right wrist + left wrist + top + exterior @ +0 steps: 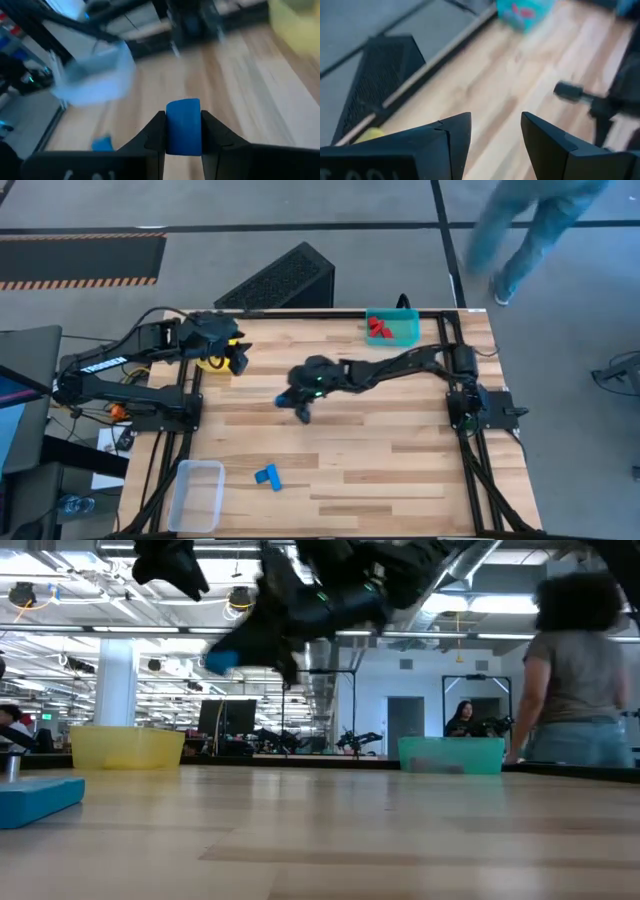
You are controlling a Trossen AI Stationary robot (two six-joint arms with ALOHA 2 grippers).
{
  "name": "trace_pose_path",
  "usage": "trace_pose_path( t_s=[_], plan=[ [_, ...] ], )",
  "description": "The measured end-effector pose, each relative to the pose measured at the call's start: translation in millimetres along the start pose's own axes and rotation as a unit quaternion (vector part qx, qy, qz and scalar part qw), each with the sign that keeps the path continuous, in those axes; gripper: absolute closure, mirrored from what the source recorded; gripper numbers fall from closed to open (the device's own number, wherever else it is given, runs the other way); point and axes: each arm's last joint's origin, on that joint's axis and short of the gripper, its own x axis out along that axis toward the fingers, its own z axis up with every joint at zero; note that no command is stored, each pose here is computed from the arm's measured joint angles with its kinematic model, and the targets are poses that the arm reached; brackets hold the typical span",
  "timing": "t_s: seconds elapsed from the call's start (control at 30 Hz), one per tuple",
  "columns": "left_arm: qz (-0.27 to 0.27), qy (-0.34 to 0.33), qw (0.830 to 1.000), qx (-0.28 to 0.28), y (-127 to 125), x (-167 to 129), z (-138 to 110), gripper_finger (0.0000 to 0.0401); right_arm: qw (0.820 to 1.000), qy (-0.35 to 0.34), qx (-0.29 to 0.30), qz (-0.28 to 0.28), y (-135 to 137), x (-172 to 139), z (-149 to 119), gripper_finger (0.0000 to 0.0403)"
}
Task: Sort & place blocks by color
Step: Put the top right blue block into the transparent bin
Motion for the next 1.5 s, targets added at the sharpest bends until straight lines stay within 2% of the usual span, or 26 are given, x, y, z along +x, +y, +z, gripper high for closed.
trace_pose_path(
  t_s=[0.1, 0.23, 0.33, 0.47, 0.53, 0.6, 0.7, 0.77, 0.83, 0.9, 1.0, 1.13, 1.23, 1.33, 1.5],
  plan=[
    [-0.011, 0.049, 0.998, 0.023, 1.3, -0.3, -8.7, 0.0242, 1.000, -0.009, -0.011, 0.006, 19.4, 31.2, 18.9, 0.0318],
    [-0.001, 0.095, 0.995, 0.025, 6.9, -8.6, -21.3, 0.0242, 0.999, -0.002, -0.021, 0.025, 43.9, 79.1, 27.0, 0.0318],
    [-0.007, 0.084, 0.996, 0.027, 11.4, -19.1, -25.0, 0.0242, 0.998, -0.024, -0.028, 0.048, 62.3, 107.9, 31.1, 0.0318],
    [-0.056, 0.039, 0.997, 0.023, 16.2, -38.3, -27.5, 0.0242, 0.995, -0.060, -0.039, 0.067, 74.6, 137.2, 26.7, 0.0318],
    [-0.076, 0.024, 0.997, 0.015, 18.1, -45.6, -29.3, 0.0242, 0.990, -0.109, -0.040, 0.084, 73.1, 143.5, 17.7, 0.0318],
    [-0.084, 0.005, 0.996, 0.007, 20.8, -53.0, -30.9, 0.0242, 0.987, -0.125, -0.038, 0.089, 70.4, 145.4, 11.4, 0.0315],
    [-0.067, -0.011, 0.998, 0.012, 24.5, -58.2, -33.3, 0.0242, 0.986, -0.118, -0.084, 0.087, 64.9, 147.3, 6.4, 0.0308],
    [-0.056, -0.014, 0.998, 0.013, 26.0, -58.2, -35.9, 0.0242, 0.983, -0.100, -0.110, 0.109, 61.2, 152.8, -2.7, 0.0306],
    [-0.063, -0.004, 0.998, 0.011, 25.2, -54.8, -38.9, 0.0242, 0.982, -0.073, -0.105, 0.136, 61.0, 157.7, -14.0, 0.0305],
    [-0.094, 0.026, 0.995, -0.005, 23.0, -50.6, -44.1, 0.0242, 0.981, -0.071, -0.103, 0.150, 65.2, 162.8, -22.8, 0.0304],
    [-0.147, 0.075, 0.986, -0.027, 17.8, -41.8, -53.9, 0.0242, 0.984, -0.050, -0.068, 0.160, 71.4, 166.6, -33.2, 0.0305],
    [-0.177, 0.099, 0.978, -0.048, 15.0, -40.5, -67.5, 0.0242, 0.990, -0.060, -0.043, 0.117, 77.1, 169.8, -39.6, 0.0311],
    [-0.162, 0.095, 0.977, -0.100, 19.9, -46.2, -77.1, 0.0242, 0.993, -0.065, -0.073, 0.072, 83.5, 164.8, -32.1, 0.0313],
    [-0.152, 0.100, 0.969, -0.168, 26.1, -49.3, -90.1, 0.0242, 0.993, -0.050, -0.101, 0.042, 87.1, 151.2, -12.4, 0.0313],
    [-0.192, 0.120, 0.946, -0.234, 24.5, -31.4, -113.3, 0.0239, 0.983, -0.017, -0.180, -0.046, 85.9, 118.3, 27.0, 0.0311]
  ],
)
